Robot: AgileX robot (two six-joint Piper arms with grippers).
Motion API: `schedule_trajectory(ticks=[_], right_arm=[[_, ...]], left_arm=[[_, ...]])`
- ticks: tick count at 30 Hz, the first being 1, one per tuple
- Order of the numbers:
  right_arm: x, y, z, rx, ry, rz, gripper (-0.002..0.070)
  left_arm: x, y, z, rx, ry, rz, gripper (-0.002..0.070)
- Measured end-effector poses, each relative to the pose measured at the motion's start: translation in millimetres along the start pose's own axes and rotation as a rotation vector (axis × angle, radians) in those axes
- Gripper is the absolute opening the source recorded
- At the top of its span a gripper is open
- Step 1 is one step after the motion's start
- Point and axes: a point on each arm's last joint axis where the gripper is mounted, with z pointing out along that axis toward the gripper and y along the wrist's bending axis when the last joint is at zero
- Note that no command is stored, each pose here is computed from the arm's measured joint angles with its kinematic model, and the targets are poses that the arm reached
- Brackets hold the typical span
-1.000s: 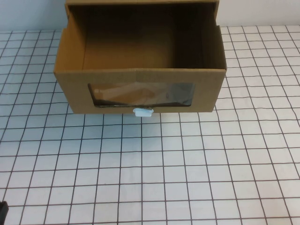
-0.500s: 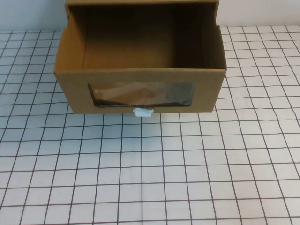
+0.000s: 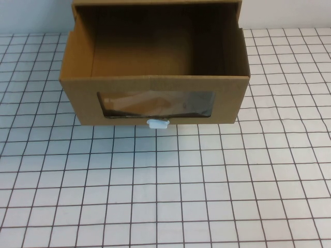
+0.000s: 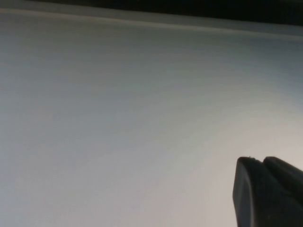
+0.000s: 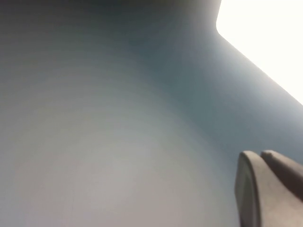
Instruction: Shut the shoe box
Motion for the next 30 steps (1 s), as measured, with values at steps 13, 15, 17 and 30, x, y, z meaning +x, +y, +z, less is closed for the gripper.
schedule_trajectory(ticks=[13,15,17,30], right_arm=[[-73,6,30,-0.023,-0.356,0.000,-0.0013],[-103,11,44,-0.050,-0.406,-0.014,-0.0013],[-131,16,55,-0.076,-0.428,-0.038,-0.0013],[-278,29,119,-0.097,-0.715,-0.073,-0.0014]], left_arm=[[-56,-6.4,32,0.036,-0.257,0.011,-0.0002],[-79,-8.0,47,0.038,-0.291,0.007,-0.0002],[-100,-9.6,59,0.041,-0.304,0.007,-0.0002],[-185,-18.6,146,0.026,-0.437,0.143,-0.0002]])
